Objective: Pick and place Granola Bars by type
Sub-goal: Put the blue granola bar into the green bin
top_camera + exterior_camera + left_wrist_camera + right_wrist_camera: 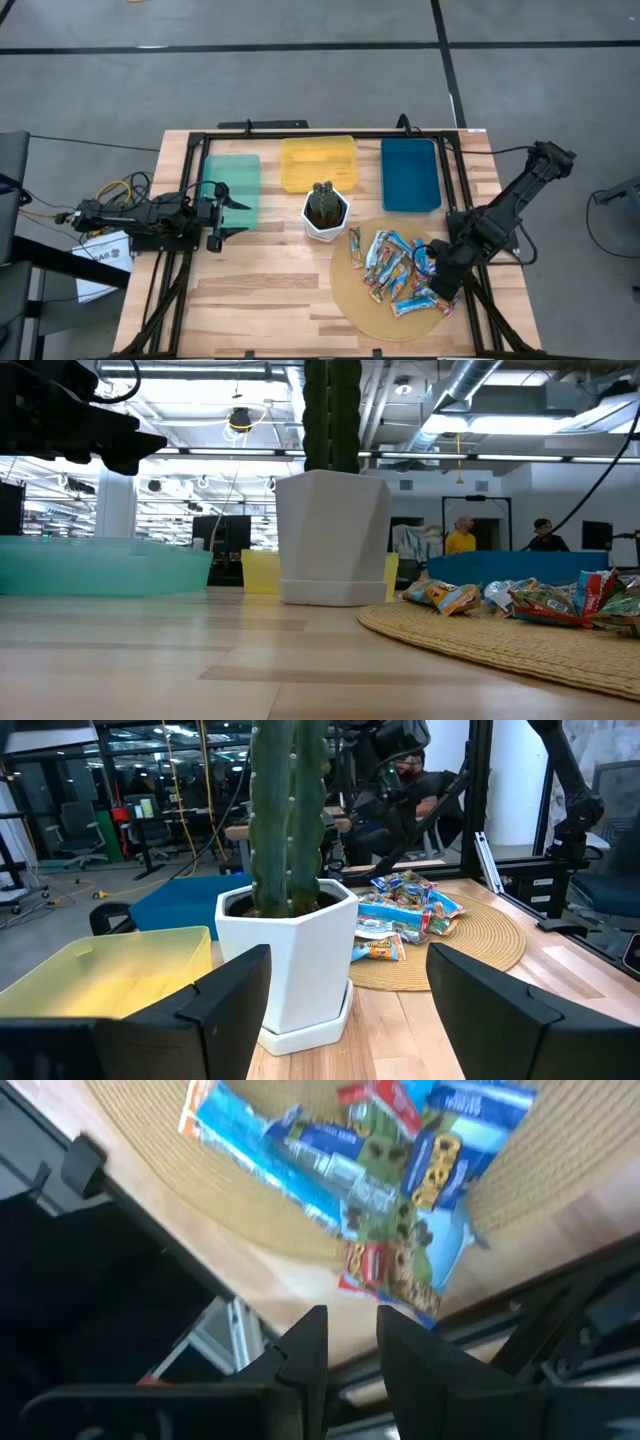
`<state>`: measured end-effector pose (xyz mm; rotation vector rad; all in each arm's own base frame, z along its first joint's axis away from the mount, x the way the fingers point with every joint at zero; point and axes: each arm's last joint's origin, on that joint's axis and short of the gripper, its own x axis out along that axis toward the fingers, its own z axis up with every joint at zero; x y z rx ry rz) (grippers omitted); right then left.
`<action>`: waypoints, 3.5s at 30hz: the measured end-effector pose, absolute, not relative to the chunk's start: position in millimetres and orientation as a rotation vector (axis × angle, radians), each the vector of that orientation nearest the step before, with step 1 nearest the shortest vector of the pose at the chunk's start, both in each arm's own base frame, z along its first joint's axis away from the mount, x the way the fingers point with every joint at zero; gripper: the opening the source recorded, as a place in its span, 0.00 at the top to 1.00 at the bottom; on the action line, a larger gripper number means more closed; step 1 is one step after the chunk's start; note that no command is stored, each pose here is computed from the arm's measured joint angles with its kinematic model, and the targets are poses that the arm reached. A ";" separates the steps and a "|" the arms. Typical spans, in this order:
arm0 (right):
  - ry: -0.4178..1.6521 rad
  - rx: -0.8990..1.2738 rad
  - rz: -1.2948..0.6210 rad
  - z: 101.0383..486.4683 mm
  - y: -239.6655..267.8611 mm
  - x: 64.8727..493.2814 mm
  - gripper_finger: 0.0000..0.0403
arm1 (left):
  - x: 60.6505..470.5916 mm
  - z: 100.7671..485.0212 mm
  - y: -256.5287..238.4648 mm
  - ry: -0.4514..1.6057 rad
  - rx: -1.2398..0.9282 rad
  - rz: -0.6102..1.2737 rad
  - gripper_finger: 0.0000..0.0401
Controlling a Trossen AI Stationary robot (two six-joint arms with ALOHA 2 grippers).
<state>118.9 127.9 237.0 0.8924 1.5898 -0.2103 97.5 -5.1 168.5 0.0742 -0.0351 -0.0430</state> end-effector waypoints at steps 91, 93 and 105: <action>1.484 0.775 -0.185 175.4 135.8 127.4 0.97 | 97.5 168.6 -5.1 -0.035 0.074 -0.043 0.35; 1.445 0.801 -0.156 179.6 135.7 129.1 0.96 | 97.5 168.5 -5.1 -0.035 0.074 -0.043 0.35; 1.025 0.932 0.020 217.7 122.9 145.8 0.98 | 97.5 168.6 -5.1 -0.035 0.074 -0.043 0.35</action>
